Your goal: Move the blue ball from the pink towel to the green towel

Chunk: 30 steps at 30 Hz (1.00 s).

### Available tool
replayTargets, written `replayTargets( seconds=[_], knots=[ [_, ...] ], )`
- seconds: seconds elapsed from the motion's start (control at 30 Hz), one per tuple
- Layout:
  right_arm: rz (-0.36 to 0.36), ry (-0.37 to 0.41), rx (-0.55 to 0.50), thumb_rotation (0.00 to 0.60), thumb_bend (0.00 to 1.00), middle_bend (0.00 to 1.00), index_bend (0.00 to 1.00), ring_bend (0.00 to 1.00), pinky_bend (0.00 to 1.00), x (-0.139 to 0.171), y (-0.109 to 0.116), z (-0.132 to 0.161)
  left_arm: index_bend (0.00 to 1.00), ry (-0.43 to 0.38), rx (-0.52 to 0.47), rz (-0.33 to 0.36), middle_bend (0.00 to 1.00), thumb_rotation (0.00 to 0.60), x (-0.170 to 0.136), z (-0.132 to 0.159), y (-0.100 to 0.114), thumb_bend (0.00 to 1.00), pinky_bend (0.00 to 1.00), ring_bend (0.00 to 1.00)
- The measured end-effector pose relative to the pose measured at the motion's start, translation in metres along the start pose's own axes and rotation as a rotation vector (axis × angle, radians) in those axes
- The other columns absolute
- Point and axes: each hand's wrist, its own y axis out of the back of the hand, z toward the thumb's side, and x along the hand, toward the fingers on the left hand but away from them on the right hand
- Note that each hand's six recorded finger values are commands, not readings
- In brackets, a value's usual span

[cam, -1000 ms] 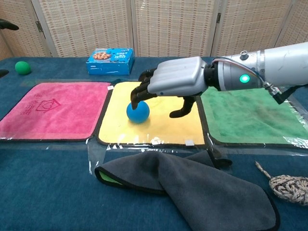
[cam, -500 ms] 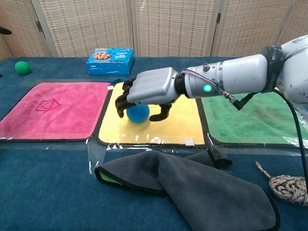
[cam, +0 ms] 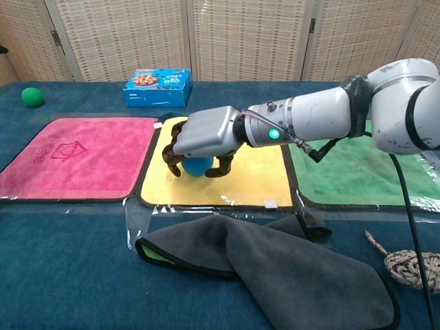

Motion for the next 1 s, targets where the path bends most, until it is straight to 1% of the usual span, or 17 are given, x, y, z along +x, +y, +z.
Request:
replayTargets(
  seconds=[0.13, 0.33, 0.5, 0.73, 1.0],
  knots=[
    [0.008, -0.003, 0.012, 0.600, 0.51, 0.23, 0.40, 0.16, 0.07, 0.000, -0.002, -0.002, 0.00, 0.004, 0.000, 0.000, 0.00, 0.600, 0.000, -0.002, 0.000, 0.38, 0.00, 0.00],
    [0.016, -0.012, 0.023, 0.600, 0.53, 0.26, 0.46, 0.18, 0.07, 0.008, -0.007, -0.008, 0.00, 0.004, -0.005, 0.004, 0.00, 0.600, -0.001, -0.002, 0.001, 0.38, 0.00, 0.00],
    [0.026, -0.022, 0.026, 0.600, 0.53, 0.27, 0.48, 0.20, 0.07, 0.018, -0.012, -0.014, 0.00, 0.001, -0.006, 0.005, 0.00, 0.600, -0.001, -0.001, 0.000, 0.38, 0.00, 0.00],
    [0.060, -0.051, 0.015, 0.600, 0.53, 0.28, 0.48, 0.21, 0.07, 0.036, -0.025, -0.026, 0.00, -0.003, -0.007, 0.007, 0.00, 0.600, 0.000, 0.001, 0.000, 0.38, 0.00, 0.00],
    [0.076, -0.075, 0.004, 0.600, 0.55, 0.30, 0.48, 0.22, 0.07, 0.059, -0.033, -0.036, 0.00, -0.010, -0.010, 0.011, 0.00, 0.600, 0.000, 0.004, 0.002, 0.38, 0.00, 0.00]
  ],
)
